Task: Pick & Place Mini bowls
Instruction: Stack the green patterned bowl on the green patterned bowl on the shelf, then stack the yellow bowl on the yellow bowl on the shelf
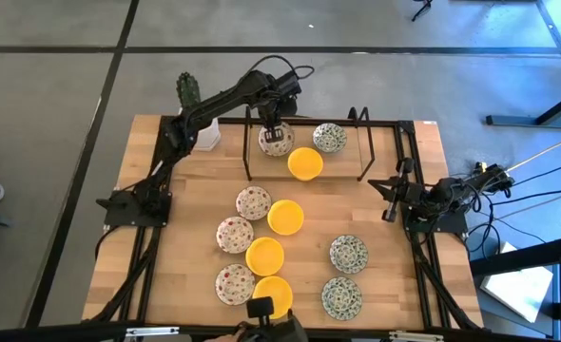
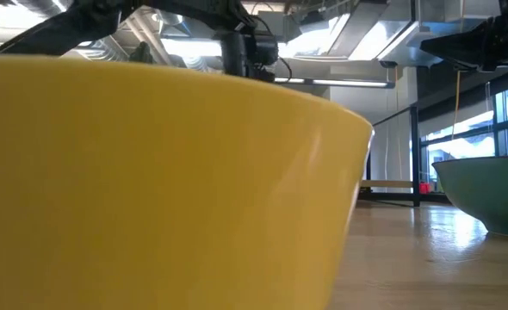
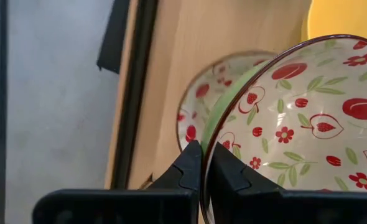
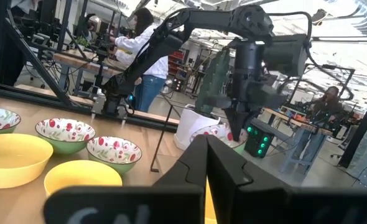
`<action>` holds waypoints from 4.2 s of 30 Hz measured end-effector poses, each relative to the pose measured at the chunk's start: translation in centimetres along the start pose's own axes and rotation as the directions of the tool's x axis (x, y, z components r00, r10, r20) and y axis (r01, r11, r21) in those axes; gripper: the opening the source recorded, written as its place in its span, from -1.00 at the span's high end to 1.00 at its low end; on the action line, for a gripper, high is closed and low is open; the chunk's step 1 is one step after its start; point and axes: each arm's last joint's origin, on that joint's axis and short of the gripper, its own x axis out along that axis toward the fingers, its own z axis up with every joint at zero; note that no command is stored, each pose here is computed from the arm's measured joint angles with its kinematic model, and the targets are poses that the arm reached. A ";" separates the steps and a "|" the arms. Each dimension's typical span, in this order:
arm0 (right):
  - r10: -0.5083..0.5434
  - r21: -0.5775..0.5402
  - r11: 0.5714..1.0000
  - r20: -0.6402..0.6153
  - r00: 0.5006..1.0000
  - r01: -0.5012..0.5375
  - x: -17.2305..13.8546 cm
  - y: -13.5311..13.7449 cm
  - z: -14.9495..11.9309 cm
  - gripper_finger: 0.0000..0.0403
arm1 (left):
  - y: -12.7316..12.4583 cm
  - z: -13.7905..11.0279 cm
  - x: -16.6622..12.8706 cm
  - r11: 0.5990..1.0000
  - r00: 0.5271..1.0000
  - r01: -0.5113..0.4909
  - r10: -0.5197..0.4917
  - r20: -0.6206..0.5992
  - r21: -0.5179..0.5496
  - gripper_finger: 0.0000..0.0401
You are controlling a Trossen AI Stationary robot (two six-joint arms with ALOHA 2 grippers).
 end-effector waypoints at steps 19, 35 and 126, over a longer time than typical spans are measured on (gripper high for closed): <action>0.000 0.000 1.000 0.000 1.000 0.000 0.0 0.0 0.0 0.95 | 0.5 0.3 2.7 1.000 0.999 0.023 -0.023 -0.041 -0.010 0.96; 0.000 0.000 1.000 0.000 1.000 0.000 0.0 0.0 0.0 0.95 | 0.3 0.5 2.7 0.998 0.998 0.058 -0.058 -0.016 0.005 0.91; 0.001 0.021 1.000 -0.006 1.000 -0.001 0.0 0.0 -0.1 0.95 | -26.5 -12.4 -27.9 0.814 0.686 0.008 -0.427 0.589 0.580 -0.37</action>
